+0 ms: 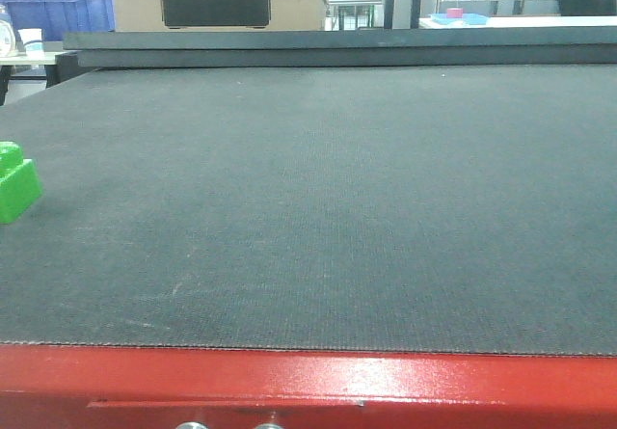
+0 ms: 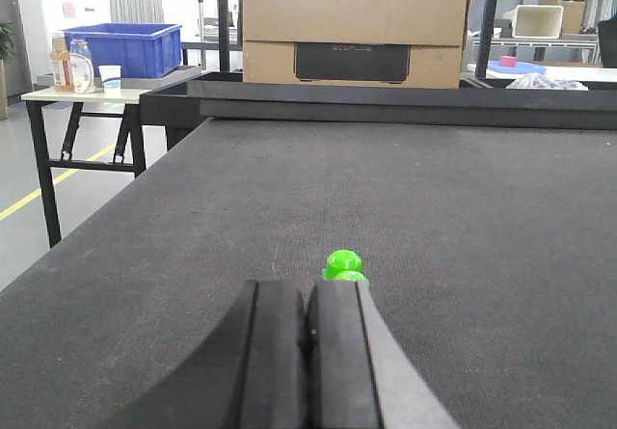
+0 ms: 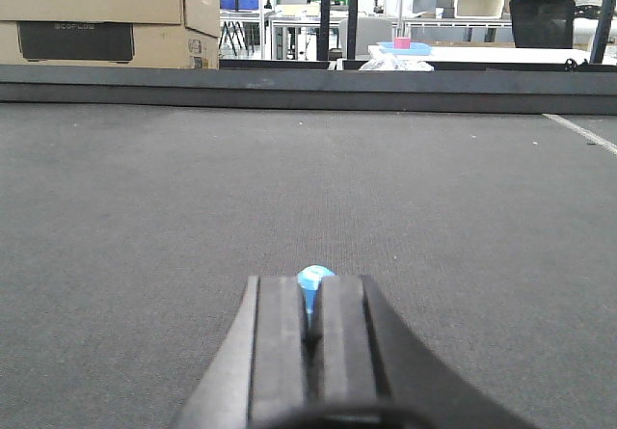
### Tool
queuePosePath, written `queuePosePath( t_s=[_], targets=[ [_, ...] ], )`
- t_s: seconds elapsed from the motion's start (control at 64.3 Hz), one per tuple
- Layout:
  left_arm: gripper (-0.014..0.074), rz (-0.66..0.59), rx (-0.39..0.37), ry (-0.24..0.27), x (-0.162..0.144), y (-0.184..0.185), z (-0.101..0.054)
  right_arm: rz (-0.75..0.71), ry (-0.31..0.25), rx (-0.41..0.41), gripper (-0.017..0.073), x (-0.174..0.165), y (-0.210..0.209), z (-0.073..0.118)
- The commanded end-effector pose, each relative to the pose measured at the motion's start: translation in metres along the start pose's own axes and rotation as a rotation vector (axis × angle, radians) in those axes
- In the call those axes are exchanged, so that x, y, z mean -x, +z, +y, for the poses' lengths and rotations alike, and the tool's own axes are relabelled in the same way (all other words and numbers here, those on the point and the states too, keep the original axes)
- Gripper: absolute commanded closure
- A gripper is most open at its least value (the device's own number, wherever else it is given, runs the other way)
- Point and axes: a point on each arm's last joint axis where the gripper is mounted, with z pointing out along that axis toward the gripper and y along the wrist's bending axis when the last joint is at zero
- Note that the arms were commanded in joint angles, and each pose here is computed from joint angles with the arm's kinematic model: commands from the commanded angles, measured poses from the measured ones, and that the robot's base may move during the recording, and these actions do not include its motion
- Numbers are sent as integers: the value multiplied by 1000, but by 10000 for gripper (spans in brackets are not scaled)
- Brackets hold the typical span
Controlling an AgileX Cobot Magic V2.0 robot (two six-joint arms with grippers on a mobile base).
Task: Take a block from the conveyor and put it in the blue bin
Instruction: 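Lower both grippers toward the green and blue bricks on the belt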
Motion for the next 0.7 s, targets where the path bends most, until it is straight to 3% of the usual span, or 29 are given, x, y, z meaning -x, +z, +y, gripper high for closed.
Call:
queuePosePath(
  t_s=[0.0, 0.451, 0.684],
  targets=[
    [704, -20, 2, -5, 2, 0, 0, -35, -6, -1, 721, 3, 0, 0],
    [704, -20, 2, -3, 2, 0, 0, -35, -6, -1, 721, 3, 0, 0],
    [704, -83, 7, -3, 8, -1, 1, -60, -6, -2, 721, 6, 0, 0]
  ],
)
